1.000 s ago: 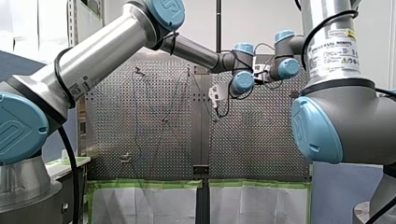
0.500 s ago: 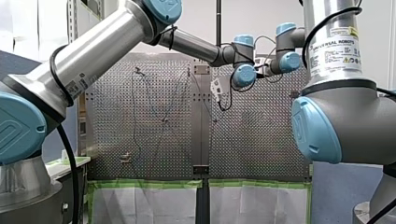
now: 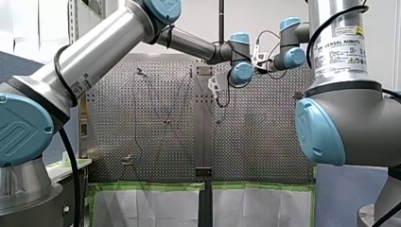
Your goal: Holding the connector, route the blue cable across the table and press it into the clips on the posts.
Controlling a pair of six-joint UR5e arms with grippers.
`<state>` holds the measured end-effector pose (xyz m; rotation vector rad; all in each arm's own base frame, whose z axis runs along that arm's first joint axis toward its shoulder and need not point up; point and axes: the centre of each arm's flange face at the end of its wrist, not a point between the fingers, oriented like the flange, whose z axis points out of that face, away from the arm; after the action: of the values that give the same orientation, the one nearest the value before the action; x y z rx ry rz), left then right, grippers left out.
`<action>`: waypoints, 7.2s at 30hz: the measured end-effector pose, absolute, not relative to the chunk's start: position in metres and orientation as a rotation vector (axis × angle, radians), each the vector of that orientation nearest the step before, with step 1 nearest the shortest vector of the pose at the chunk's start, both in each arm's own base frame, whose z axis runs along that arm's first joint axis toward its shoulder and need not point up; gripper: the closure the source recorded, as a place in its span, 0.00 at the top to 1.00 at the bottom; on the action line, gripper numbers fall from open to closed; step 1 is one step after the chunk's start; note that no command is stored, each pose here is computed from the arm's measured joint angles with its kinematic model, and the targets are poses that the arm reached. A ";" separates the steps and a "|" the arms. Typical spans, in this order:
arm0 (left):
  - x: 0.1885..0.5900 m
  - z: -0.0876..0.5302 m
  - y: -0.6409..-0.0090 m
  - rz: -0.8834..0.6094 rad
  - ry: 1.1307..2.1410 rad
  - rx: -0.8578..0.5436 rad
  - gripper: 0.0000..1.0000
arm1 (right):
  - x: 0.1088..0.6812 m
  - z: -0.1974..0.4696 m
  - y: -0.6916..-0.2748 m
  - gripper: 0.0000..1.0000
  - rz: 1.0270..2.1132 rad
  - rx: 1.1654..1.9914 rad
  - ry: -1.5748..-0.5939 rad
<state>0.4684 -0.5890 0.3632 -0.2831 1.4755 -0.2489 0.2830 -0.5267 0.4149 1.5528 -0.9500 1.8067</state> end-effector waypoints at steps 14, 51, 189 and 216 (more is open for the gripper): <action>0.492 0.379 -0.585 -0.318 1.409 -0.265 0.00 | 0.281 0.416 -0.530 0.00 1.811 1.546 -0.943; 0.556 0.353 -0.563 -0.417 1.414 -0.123 0.25 | 0.285 0.418 -0.558 0.00 1.829 1.522 -0.947; 0.448 0.014 -0.373 -0.264 1.685 -0.115 0.98 | 0.294 0.414 -0.553 0.00 1.822 1.555 -0.929; 0.415 -0.022 -0.281 -0.135 1.677 -0.163 0.98 | 0.284 0.412 -0.557 0.00 1.792 1.540 -0.951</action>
<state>0.4145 -0.2811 -0.0222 -0.1632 1.6773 -0.1347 0.2845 -0.5571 0.4125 1.5398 -0.9507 1.7919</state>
